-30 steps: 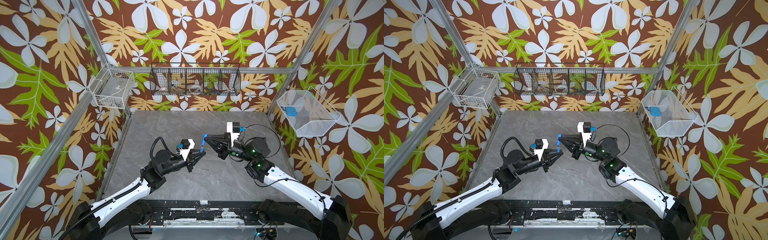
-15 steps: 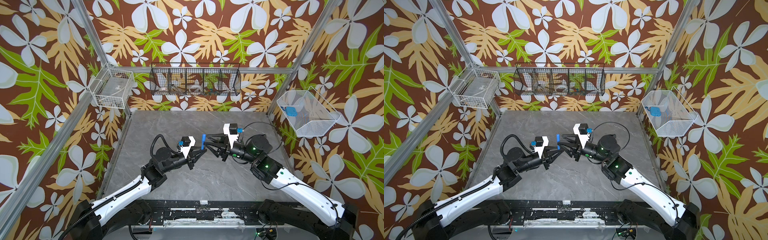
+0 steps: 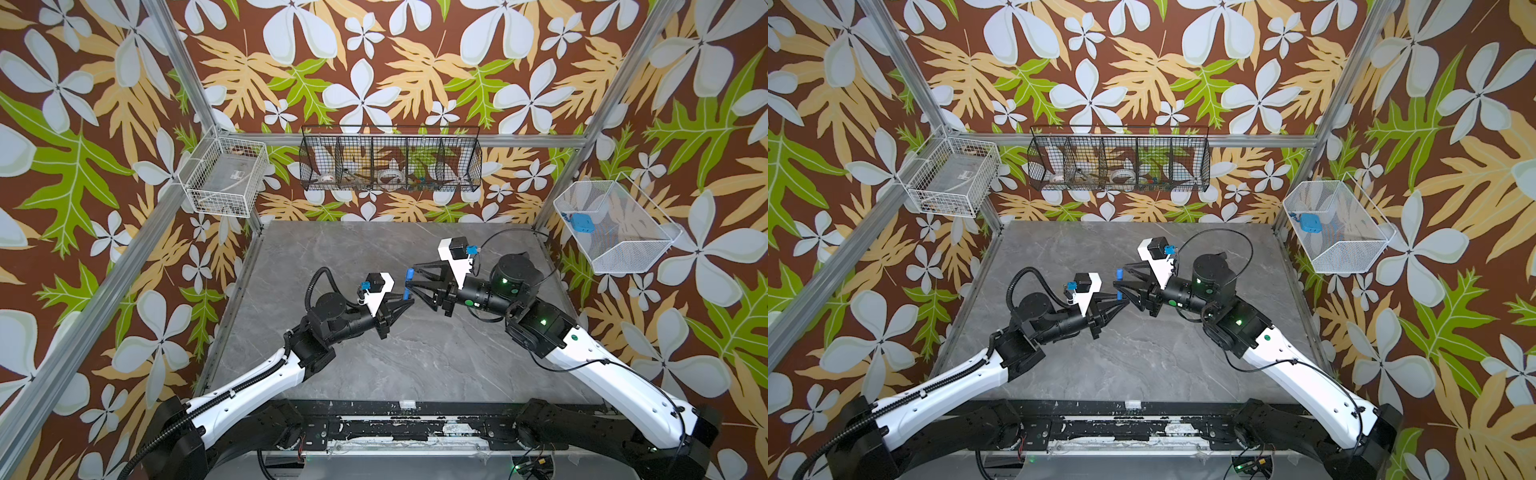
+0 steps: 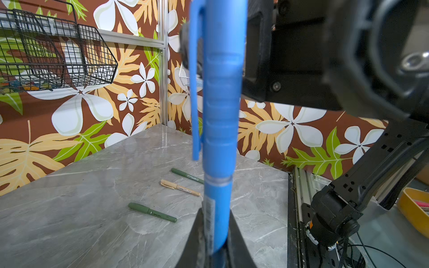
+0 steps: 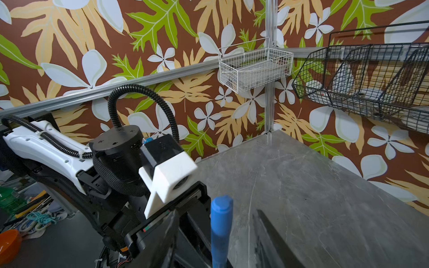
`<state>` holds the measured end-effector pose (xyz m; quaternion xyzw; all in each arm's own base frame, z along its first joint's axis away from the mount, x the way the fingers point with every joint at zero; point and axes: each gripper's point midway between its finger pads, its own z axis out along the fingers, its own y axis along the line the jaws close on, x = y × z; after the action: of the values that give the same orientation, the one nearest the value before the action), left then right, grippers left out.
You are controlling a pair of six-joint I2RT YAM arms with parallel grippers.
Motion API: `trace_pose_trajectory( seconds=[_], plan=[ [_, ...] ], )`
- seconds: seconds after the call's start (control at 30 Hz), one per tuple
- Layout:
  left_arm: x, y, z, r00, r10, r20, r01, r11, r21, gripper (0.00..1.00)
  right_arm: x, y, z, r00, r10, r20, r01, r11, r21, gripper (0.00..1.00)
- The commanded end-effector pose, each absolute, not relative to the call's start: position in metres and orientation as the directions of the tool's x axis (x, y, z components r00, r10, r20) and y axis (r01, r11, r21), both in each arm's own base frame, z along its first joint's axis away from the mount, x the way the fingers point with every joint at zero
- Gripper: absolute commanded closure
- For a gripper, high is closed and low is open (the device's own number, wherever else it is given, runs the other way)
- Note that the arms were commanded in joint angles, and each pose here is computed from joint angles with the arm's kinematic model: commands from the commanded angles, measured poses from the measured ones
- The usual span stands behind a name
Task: Insert pens into pen caps
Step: Put on the pen cap to the pen.
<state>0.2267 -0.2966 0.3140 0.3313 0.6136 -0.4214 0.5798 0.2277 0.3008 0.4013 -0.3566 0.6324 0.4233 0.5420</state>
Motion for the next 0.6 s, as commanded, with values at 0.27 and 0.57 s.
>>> trace_pose_trajectory(
  seconds=[0.27,0.57],
  plan=[
    [0.2282,-0.2940,0.3135,-0.086,-0.087,-0.993,0.889,0.443,-0.116,1.00,0.2359,0.3066,0.4061,-0.203,-0.003,-0.979,-0.901,0.392,0.186,0.48],
    [0.2290,-0.2935,0.3135,-0.083,-0.088,-0.993,0.887,0.448,-0.114,1.00,0.2386,0.3089,0.3969,-0.233,-0.021,-0.972,-0.895,0.397,0.206,0.57]
  ],
)
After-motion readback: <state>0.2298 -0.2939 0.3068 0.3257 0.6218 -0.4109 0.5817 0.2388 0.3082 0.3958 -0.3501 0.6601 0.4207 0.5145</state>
